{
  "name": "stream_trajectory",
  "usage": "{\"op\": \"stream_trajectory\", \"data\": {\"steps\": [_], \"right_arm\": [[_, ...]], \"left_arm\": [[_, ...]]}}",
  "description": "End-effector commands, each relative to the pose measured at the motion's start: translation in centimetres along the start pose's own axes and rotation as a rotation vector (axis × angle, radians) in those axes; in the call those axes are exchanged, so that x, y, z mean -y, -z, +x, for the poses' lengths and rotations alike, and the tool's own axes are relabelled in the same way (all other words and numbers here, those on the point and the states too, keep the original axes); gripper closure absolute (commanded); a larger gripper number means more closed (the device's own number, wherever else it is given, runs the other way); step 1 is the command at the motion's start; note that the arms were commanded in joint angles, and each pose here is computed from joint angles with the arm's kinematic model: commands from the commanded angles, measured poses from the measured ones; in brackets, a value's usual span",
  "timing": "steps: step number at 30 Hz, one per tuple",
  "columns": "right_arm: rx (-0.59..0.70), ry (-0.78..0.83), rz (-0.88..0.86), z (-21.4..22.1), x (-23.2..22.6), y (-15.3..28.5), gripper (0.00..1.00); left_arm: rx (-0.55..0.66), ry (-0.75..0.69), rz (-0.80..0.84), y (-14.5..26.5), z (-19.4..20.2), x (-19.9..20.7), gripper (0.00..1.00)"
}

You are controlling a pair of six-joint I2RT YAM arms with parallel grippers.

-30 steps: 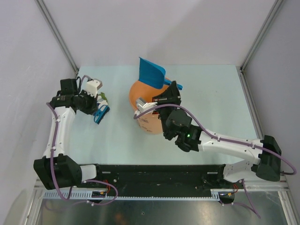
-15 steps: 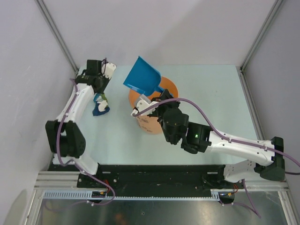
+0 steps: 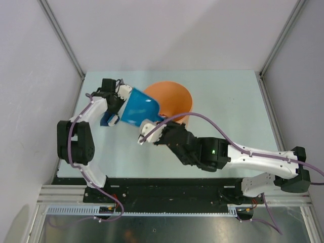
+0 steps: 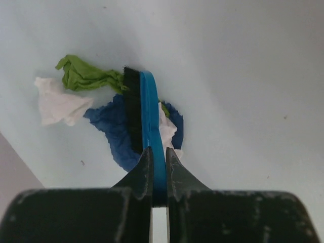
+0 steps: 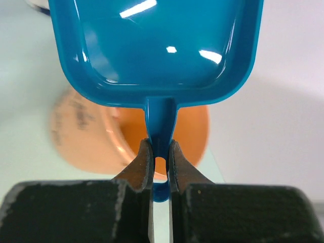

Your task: Sweep away the paper scraps from the table

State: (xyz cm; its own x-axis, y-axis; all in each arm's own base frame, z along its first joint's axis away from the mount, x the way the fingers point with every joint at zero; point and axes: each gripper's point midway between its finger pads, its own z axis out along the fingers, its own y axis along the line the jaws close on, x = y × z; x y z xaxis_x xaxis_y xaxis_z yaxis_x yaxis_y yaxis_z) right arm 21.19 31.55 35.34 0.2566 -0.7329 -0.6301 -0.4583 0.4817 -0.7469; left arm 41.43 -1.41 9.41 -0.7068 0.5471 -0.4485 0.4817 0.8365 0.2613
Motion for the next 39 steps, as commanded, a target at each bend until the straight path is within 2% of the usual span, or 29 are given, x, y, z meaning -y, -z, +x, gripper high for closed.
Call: {"op": "stream_trajectory", "data": {"steps": [1, 3, 4, 9, 11, 14, 18, 21, 23, 26, 28, 34, 39], "right_arm": [[0.154, -0.113, -0.313, -5.2, -5.2, 2.8, 1.0], [0.159, -0.083, -0.497, -5.1, -9.1, 4.0, 1.0], [0.206, -0.059, -0.638, -5.7, -11.7, 5.3, 1.0], [0.177, 0.005, -0.885, -3.7, -17.8, 6.8, 1.0], [0.128, 0.023, -0.956, -2.6, -19.9, 6.8, 1.0], [0.037, -0.052, -1.036, -1.5, -22.8, 5.5, 1.0], [-0.225, -0.234, -1.043, 1.7, -24.4, 1.9, 1.0], [-0.353, -0.296, -0.97, 3.7, -24.6, -0.8, 1.0], [-0.423, -0.339, -0.942, 4.5, -25.3, -1.8, 1.0], [-0.512, -0.364, -0.889, 5.7, -25.7, -2.8, 1.0], [-0.589, -0.313, -0.827, 7.6, -26.2, -3.8, 1.0], [-0.713, -0.261, -0.748, 9.8, -28.1, -6.1, 1.0], [-0.698, -0.274, -0.733, 9.6, -28.8, -8.0, 1.0]], "left_arm": [[0.035, 0.037, 0.143, 1.9, 3.2, 2.4, 1.0], [0.059, 0.025, 0.156, 3.4, 4.2, 2.8, 1.0], [0.042, 0.02, 0.19, 3.4, 5.6, 4.1, 1.0], [0.04, 0.047, 0.274, 6.4, 9.7, 5.9, 1.0], [0.074, 0.039, 0.271, 7.9, 10.2, 6.6, 1.0], [0.131, 0.047, 0.243, 10.1, 9.9, 6.8, 1.0], [0.219, 0.102, 0.178, 13.2, 7.9, 5.8, 1.0], [0.271, 0.115, 0.115, 15.4, 6.8, 4.8, 1.0], [0.265, 0.116, 0.084, 15.8, 6.9, 4.3, 1.0], [0.189, 0.125, 0.043, 15.2, 8.6, 3.8, 1.0], [0.139, 0.13, 0.067, 14.2, 9.9, 4.5, 1.0], [0.071, 0.154, 0.185, 12.3, 11.5, 7.0, 1.0], [0.087, 0.14, 0.312, 12.7, 11.2, 9.3, 1.0]]}}
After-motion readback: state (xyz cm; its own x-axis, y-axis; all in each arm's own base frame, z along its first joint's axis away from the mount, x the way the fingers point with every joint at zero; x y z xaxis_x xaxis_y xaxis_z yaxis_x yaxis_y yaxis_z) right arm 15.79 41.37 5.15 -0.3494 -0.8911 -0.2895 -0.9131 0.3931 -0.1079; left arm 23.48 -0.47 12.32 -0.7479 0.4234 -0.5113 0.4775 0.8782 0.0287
